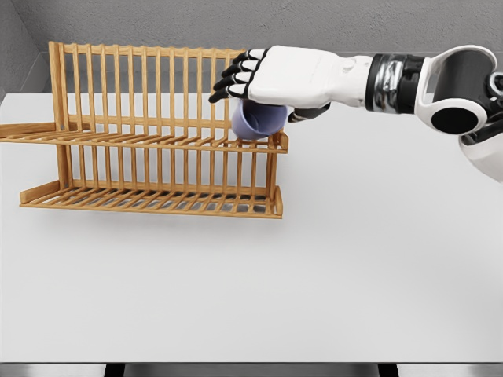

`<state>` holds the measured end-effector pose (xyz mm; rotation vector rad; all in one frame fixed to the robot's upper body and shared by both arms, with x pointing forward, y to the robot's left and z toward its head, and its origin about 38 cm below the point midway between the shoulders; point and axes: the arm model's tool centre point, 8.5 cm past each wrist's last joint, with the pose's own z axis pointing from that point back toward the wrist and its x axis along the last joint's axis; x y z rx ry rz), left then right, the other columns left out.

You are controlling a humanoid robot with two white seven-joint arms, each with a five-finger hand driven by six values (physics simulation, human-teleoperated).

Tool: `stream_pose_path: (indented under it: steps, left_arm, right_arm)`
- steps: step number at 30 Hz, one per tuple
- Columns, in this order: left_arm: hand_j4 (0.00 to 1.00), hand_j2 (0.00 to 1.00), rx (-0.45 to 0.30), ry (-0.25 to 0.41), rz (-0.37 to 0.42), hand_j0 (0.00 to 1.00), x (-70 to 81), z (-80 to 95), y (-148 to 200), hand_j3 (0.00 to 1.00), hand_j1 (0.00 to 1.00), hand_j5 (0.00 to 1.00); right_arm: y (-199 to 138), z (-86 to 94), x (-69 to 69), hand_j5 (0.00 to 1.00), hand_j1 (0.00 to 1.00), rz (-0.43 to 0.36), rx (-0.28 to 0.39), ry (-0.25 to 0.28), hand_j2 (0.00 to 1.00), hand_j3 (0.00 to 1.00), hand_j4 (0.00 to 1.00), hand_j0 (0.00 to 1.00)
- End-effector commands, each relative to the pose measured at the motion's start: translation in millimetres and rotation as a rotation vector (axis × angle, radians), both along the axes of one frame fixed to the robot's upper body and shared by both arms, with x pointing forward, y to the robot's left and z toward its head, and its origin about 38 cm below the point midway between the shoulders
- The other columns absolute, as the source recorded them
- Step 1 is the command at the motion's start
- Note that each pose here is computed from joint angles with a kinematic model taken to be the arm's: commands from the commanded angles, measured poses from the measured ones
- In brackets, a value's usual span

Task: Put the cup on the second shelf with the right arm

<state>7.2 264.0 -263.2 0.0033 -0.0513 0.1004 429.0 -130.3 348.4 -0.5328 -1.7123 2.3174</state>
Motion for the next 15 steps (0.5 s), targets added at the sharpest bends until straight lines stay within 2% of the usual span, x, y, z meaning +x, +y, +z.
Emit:
stream_pose_path:
  steps: [1,15]
  left_arm:
    - [1.00,1.00,0.000,0.000,0.000,1.00,0.0,0.0,0.0,1.00,1.00,1.00]
    - [1.00,1.00,0.000,0.000,0.000,1.00,0.0,0.0,0.0,1.00,1.00,1.00]
  right_arm:
    - [0.3,-0.7,-0.2,1.00,1.00,0.000,0.000,0.003,1.00,1.00,1.00,1.00]
    - [8.8,-3.9,-2.3,1.00,1.00,0.020,0.001,0.010,1.00,1.00,1.00,1.00]
